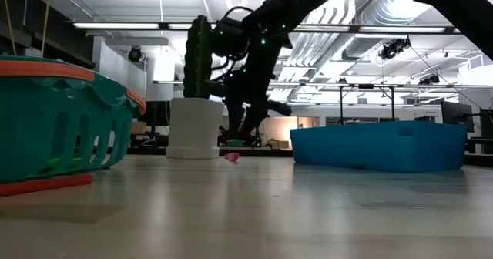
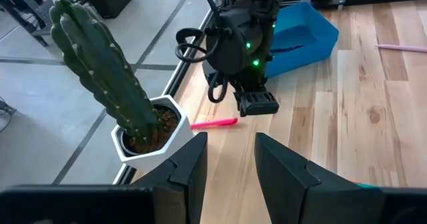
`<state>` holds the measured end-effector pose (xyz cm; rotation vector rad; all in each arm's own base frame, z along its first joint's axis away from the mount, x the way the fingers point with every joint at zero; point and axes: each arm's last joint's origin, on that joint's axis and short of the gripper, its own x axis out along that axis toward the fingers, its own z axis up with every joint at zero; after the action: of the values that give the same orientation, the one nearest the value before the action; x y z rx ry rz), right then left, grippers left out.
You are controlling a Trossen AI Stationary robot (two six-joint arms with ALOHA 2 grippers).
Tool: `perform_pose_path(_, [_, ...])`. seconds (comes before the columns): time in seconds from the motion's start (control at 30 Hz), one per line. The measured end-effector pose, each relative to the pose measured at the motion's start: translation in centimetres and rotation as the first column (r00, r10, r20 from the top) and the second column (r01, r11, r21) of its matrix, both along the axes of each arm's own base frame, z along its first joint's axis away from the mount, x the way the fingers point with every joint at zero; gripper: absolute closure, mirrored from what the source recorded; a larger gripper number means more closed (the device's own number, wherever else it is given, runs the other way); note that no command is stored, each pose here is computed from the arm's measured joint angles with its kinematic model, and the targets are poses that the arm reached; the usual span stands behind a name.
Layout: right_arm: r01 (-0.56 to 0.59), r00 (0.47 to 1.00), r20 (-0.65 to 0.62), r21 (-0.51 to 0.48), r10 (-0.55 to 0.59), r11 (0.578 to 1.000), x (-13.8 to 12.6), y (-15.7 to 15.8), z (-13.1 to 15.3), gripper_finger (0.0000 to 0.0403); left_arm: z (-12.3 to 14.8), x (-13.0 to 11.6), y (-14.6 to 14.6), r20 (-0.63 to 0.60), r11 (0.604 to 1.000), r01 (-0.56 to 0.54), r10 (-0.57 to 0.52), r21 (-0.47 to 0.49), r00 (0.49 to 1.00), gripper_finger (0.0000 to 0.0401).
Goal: Sort pens & pencils
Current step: Put the light pink pen into the green basket
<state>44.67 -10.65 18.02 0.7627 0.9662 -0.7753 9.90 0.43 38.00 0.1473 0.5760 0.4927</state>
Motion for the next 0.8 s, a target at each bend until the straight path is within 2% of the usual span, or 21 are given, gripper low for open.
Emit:
perform_pose_path(0.4, [0.041,0.998,0.047,0.000,-0.041,0.999,-0.3,-2.6,0.3,0.0321,0.0,0.0,0.0,0.000,1.000,0.001,-0.001,-0.001,1.000,0.0288])
perform_pose_path(0.57, [0.022,0.997,0.076,0.005,-0.023,1.000,-0.1,-2.9,0.4,0.0305,0.0,0.0,0.0,-0.001,1.000,0.015,-0.015,-0.011,1.000,0.0288])
perform_pose_path(0.8, [0.032,0.998,0.051,0.016,-0.033,0.999,-0.1,-3.1,-0.5,0.0293,0.0,0.0,0.0,-0.001,1.000,0.015,-0.015,-0.011,1.000,0.0288])
